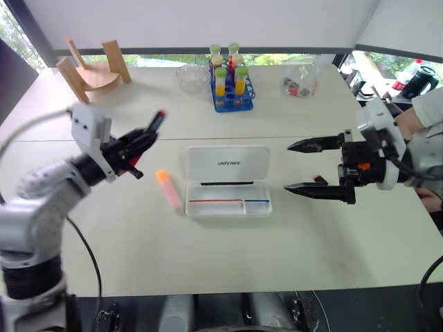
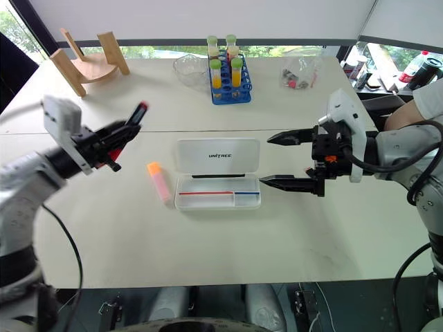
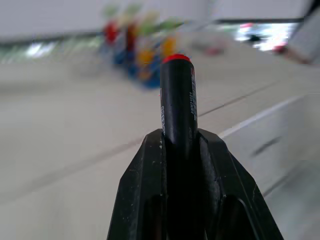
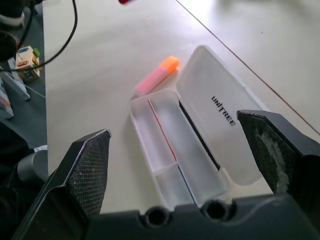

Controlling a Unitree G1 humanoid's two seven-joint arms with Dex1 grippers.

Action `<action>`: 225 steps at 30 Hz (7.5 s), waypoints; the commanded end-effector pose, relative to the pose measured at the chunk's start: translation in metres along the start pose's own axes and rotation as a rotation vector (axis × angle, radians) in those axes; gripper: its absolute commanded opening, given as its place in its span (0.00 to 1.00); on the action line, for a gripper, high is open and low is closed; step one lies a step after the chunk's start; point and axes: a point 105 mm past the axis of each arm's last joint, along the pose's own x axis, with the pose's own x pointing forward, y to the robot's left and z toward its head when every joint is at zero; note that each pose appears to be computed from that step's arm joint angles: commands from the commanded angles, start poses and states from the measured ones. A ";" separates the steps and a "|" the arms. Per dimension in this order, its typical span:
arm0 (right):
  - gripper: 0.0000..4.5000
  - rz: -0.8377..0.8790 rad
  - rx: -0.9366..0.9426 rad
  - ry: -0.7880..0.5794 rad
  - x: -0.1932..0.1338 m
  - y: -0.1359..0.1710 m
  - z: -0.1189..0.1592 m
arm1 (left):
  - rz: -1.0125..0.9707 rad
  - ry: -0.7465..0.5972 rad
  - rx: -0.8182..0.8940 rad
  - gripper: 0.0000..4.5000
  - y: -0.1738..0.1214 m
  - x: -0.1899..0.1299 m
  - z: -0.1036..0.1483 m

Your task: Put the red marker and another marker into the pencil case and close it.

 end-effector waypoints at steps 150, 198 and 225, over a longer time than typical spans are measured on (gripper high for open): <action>1.00 -0.508 0.138 0.072 -0.028 -0.049 -0.067 | -0.357 -0.006 -0.043 1.00 -0.017 0.002 0.001; 0.00 0.274 -0.111 0.191 0.086 0.002 -0.097 | -0.187 0.122 -0.132 1.00 -0.042 -0.046 -0.028; 0.98 0.099 -0.034 0.055 0.013 -0.021 -0.019 | -0.053 0.183 -0.124 1.00 -0.035 -0.064 -0.036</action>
